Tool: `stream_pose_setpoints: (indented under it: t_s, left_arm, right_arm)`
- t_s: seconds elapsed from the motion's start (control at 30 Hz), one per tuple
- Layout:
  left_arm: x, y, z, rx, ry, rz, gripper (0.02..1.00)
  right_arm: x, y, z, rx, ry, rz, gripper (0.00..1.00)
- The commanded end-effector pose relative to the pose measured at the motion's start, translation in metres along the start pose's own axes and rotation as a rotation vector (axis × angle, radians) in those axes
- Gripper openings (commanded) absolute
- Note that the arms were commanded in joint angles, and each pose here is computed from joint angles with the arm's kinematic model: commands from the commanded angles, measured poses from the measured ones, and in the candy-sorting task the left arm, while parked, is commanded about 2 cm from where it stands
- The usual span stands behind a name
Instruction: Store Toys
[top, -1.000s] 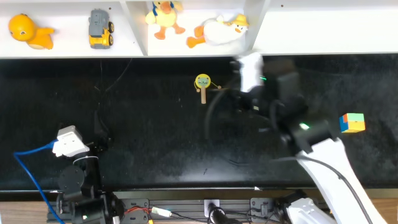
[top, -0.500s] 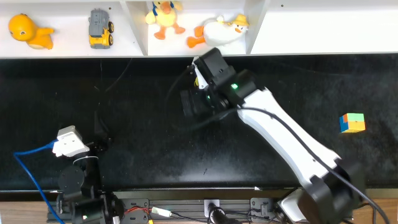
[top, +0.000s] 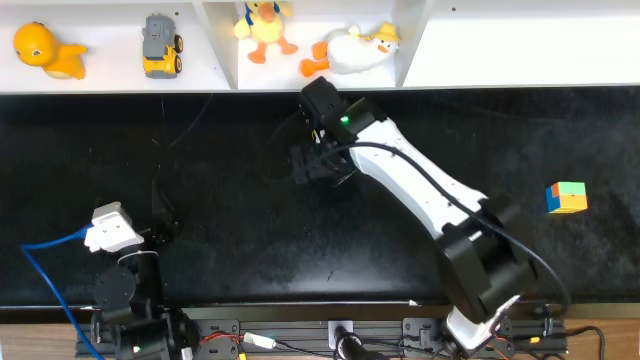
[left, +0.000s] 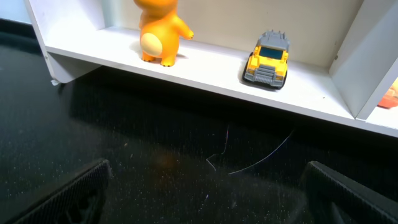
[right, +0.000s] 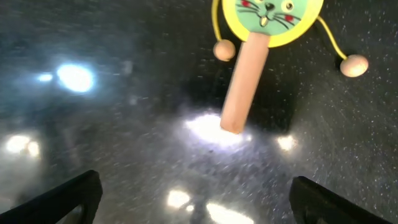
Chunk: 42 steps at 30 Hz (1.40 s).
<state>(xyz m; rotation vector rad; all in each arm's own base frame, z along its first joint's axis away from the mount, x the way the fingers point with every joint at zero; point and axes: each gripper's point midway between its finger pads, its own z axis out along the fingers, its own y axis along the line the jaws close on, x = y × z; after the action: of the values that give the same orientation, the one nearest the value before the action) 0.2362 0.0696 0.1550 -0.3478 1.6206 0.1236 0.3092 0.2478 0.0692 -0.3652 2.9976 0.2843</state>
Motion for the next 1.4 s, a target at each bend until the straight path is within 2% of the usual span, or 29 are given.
stream_pose_setpoints:
  t_s: [0.03,0.37,0.5,0.67,0.87,1.23,1.4]
  left_arm:
    - [-0.001,0.001,-0.001,-0.003,-0.007,0.003,0.998]
    - [-0.001,0.001,-0.001,-0.003,-0.007,0.003,0.998]
    - [-0.001,0.001,-0.001,-0.003,-0.007,0.002,0.998]
    - [-0.001,0.001,-0.001,-0.003,-0.007,0.003,0.998]
    - [-0.001,0.001,-0.001,-0.003,-0.007,0.003,0.998]
    - [-0.001,0.001,-0.001,-0.003,-0.007,0.003,0.996]
    - [-0.001,0.001,-0.001,-0.003,-0.007,0.003,0.998]
  right_arm:
    - [-0.015,-0.011,0.009,0.034,-0.019,0.033,0.998]
    - [-0.027,-0.022,0.033,0.029,-0.017,0.061,0.947]
    - [-0.028,-0.022,0.039,0.030,-0.015,0.061,0.851]
    - [-0.030,-0.022,0.041,0.028,-0.021,0.038,0.632]
    - [-0.029,-0.023,0.045,0.032,-0.012,0.034,0.500]
    - [-0.023,-0.026,0.058,0.039,0.024,0.024,0.419]
    - [-0.019,-0.023,0.065,0.022,0.051,0.027,0.255]
